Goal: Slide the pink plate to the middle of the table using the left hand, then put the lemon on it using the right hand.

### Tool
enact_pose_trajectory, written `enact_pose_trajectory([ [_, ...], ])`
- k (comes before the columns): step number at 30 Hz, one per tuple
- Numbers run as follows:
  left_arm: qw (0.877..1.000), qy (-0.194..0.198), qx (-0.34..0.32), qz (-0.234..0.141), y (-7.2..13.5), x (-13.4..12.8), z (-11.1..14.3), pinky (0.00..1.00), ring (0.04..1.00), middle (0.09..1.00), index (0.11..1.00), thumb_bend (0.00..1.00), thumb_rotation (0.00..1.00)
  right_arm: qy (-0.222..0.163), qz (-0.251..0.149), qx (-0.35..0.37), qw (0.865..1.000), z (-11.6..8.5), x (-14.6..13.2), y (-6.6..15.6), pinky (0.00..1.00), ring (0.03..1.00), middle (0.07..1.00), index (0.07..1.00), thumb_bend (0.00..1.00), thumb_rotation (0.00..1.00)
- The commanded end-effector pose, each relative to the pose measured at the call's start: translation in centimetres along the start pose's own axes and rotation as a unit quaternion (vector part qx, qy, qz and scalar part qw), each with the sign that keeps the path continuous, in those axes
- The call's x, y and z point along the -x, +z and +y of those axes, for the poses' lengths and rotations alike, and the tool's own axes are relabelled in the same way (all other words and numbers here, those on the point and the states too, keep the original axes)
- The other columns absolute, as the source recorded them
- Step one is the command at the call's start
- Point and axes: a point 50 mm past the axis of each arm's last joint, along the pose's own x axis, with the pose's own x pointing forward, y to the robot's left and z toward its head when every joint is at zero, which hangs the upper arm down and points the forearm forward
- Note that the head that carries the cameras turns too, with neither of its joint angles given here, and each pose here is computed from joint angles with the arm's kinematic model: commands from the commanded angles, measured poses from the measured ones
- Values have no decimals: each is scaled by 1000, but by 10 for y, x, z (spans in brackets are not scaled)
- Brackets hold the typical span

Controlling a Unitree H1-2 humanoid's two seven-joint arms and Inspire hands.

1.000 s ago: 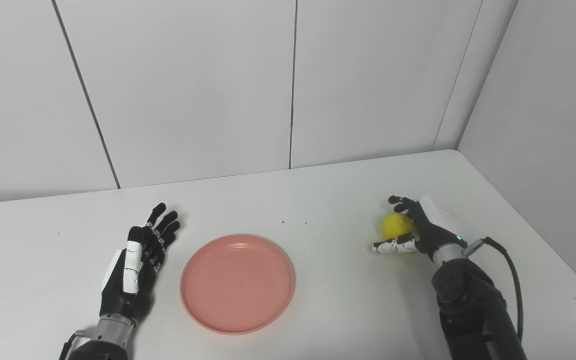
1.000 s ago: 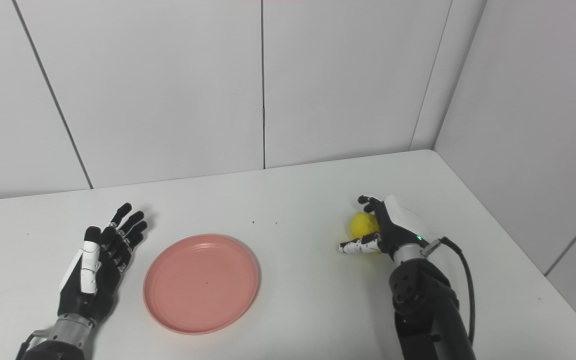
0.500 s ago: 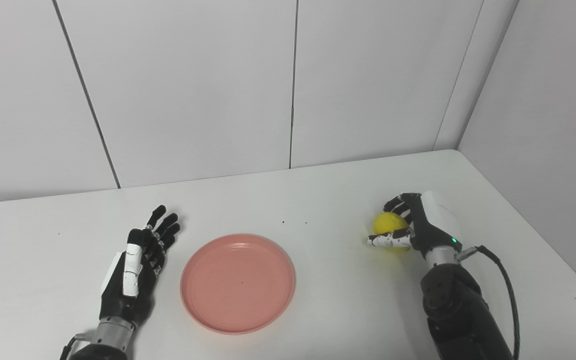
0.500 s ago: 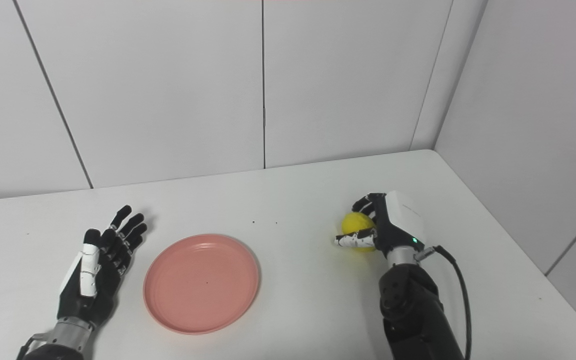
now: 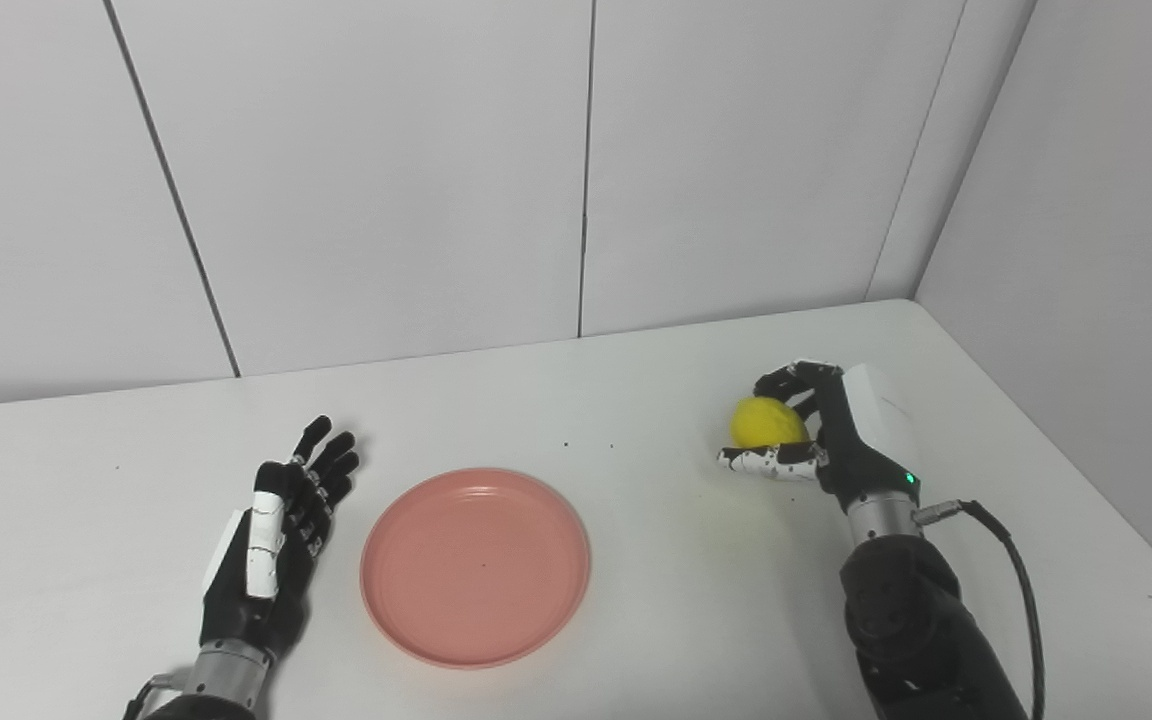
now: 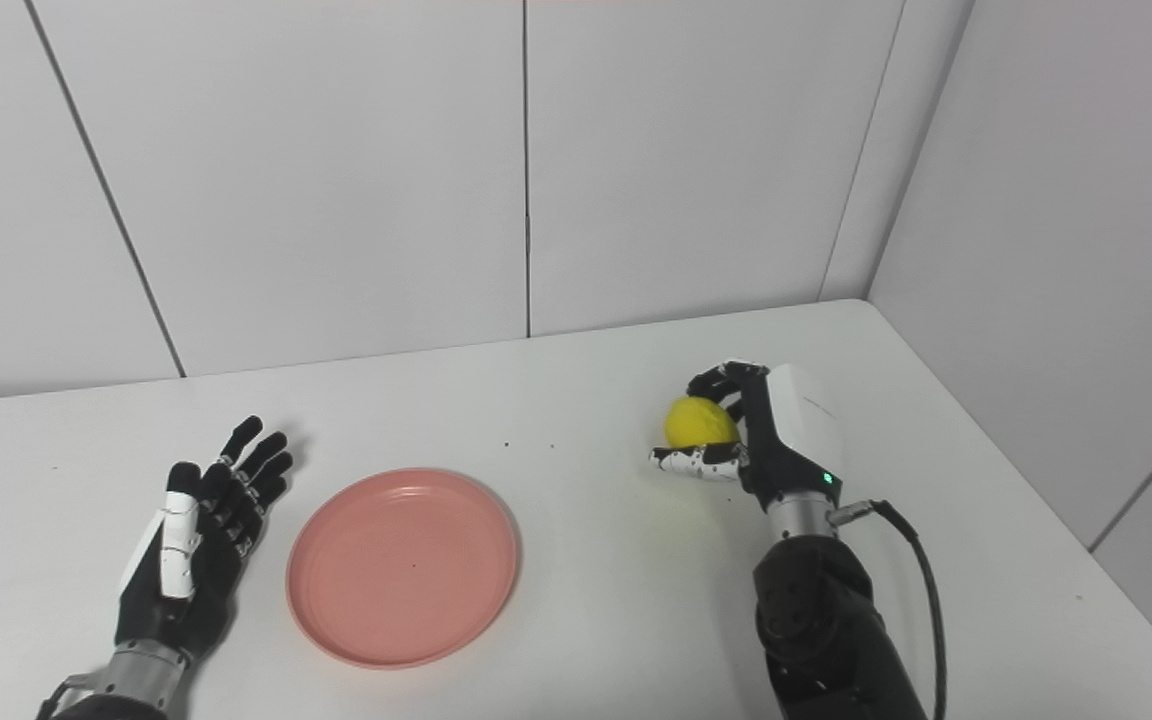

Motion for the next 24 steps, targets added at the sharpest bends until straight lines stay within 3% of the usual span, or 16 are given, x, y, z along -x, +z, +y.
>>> enact_pose_trajectory([
  [1, 1000, 7, 9, 18, -13, 10, -4, 989, 945, 931, 941, 846, 1000, -38, -72, -21, 996, -11, -5, 29, 200, 275, 473, 485, 528, 0],
  [4, 1000, 9, 8, 18, -13, 9, -4, 986, 941, 931, 938, 845, 1000, -33, -97, -29, 994, -5, -4, 42, 147, 218, 470, 485, 528, 0],
  [6, 1000, 10, 8, 19, -13, 9, -5, 983, 939, 928, 935, 844, 1000, -26, -111, -36, 993, 0, -3, 50, 184, 258, 469, 496, 524, 0],
  [7, 1000, 10, 8, 18, -12, 9, -6, 987, 941, 929, 934, 840, 1000, -22, -119, -41, 992, 3, -2, 55, 234, 325, 459, 527, 514, 0],
  [10, 1000, 7, 8, 17, -10, 8, -10, 987, 936, 930, 930, 832, 1000, -3, -146, -53, 988, 15, 0, 69, 199, 397, 496, 490, 517, 0],
  [15, 1000, 7, 7, 19, -7, 8, -20, 976, 927, 927, 923, 827, 1000, 36, -170, -60, 983, 32, 4, 81, 164, 396, 500, 484, 517, 0],
  [18, 1000, 7, 8, 18, -5, 9, -28, 966, 925, 926, 922, 830, 1000, 62, -180, -66, 979, 41, 8, 86, 249, 360, 466, 534, 509, 0],
  [21, 1000, 6, 6, 18, -2, 8, -36, 978, 930, 927, 924, 836, 1000, 89, -189, -81, 975, 53, 11, 92, 204, 391, 493, 498, 515, 0],
  [24, 1000, 6, 2, 17, 1, 8, -42, 986, 936, 933, 929, 832, 1000, 114, -197, -87, 970, 61, 14, 96, 312, 387, 466, 529, 513, 0],
])
